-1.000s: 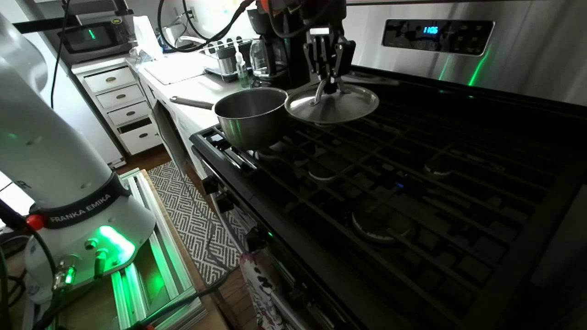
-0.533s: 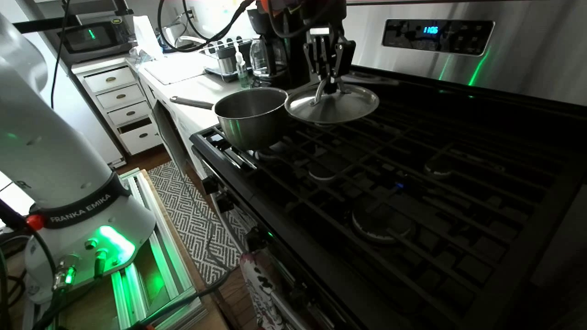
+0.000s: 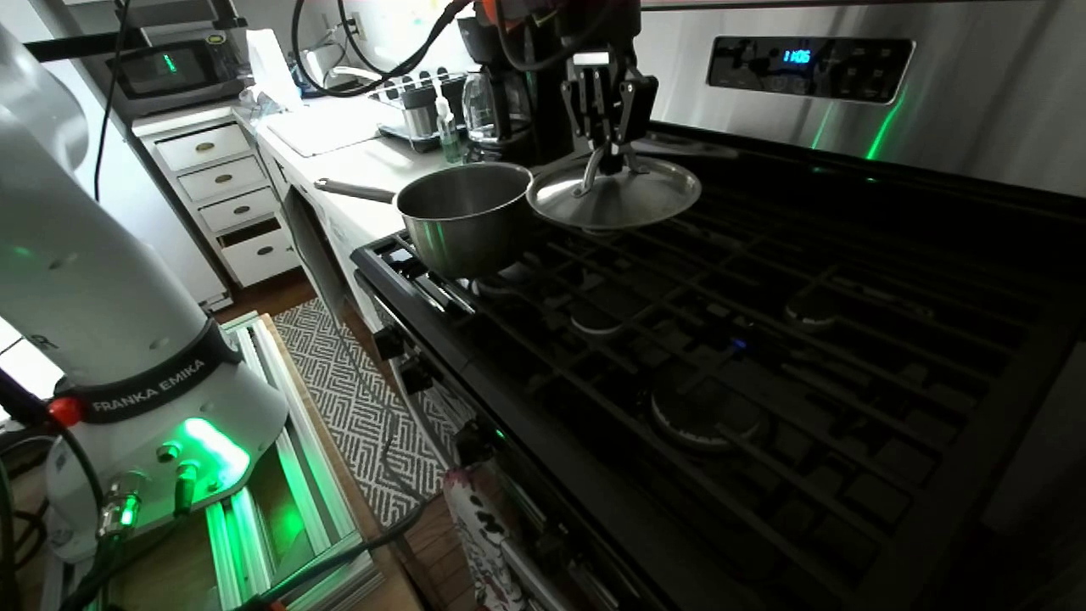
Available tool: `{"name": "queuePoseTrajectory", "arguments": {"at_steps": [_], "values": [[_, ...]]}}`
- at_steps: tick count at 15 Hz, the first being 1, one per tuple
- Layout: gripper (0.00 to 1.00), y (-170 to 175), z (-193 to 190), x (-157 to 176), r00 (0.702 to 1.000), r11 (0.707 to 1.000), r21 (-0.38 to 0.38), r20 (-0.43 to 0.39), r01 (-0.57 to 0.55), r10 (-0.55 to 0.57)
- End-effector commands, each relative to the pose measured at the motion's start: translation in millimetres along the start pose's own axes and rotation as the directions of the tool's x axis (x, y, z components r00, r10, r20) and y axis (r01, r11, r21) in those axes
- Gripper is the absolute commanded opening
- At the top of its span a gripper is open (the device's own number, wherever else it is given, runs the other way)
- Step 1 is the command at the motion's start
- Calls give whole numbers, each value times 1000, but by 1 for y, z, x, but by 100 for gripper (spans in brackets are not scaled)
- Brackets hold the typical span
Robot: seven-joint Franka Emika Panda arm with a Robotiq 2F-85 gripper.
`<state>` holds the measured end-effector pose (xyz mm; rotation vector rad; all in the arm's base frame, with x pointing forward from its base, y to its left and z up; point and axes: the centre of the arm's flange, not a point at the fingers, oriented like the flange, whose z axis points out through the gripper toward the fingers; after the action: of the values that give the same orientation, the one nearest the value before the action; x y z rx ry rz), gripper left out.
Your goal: Move the pot to the left, then put the lid on the pot
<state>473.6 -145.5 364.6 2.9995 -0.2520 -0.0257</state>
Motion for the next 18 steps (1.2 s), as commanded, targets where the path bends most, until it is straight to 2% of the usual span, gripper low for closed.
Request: {"name": "queuePoseTrajectory", "arguments": {"at_steps": [1, 7, 10, 18], "values": [[2, -8, -10, -7, 1000, 1000, -8, -12, 8, -8], [2, -23, -44, -23, 995, 998, -50, -89, 30, -34], [2, -31, -61, -30, 992, 997, -40, -102, 69, -73], [2, -83, -78, -88, 988, 983, -98, -11, 154, -155]]}}
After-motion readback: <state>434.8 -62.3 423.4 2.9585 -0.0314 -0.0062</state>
